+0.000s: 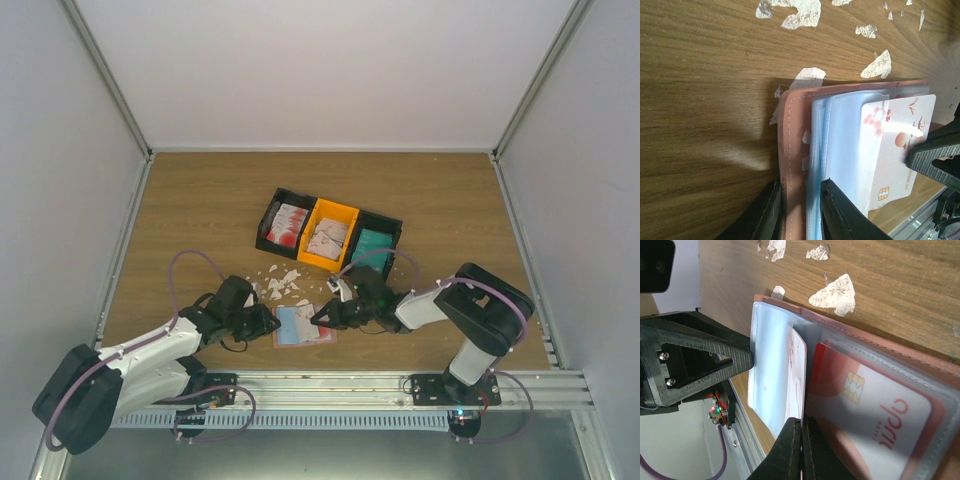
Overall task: Put the credit cards into the card holder
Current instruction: Insert the credit card into the card holder.
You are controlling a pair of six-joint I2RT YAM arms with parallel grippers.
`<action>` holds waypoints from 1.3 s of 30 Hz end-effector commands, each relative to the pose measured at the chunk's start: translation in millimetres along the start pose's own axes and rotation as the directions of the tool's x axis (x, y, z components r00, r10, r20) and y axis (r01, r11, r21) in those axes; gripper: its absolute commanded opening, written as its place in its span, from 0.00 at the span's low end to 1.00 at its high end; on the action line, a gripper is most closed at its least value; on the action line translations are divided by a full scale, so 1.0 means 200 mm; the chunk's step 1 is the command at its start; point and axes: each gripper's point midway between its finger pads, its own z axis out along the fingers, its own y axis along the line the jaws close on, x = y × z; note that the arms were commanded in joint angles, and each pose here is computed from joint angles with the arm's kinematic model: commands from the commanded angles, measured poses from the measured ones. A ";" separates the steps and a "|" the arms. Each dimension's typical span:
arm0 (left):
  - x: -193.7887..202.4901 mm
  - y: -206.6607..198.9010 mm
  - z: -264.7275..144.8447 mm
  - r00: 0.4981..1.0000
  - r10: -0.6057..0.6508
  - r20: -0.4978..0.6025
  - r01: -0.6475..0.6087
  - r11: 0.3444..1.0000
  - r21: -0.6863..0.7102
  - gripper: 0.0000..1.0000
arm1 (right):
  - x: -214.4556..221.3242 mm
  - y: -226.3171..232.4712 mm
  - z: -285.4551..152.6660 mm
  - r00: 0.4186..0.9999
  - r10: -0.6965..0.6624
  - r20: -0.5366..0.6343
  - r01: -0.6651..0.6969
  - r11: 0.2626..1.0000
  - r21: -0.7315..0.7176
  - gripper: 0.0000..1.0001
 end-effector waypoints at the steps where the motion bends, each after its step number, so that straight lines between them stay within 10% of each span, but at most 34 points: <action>1: 0.05 0.07 0.02 1.000 0.003 -0.020 -0.004 0.999 -0.046 0.25 | 0.01 -0.05 0.02 0.997 0.071 0.010 -0.071 0.997 0.019 0.01; 39: 0.11 0.06 0.04 0.999 0.009 -0.040 -0.008 1.000 0.009 0.06 | 0.07 -0.03 0.19 0.983 0.184 -0.021 -0.185 0.982 -0.038 0.01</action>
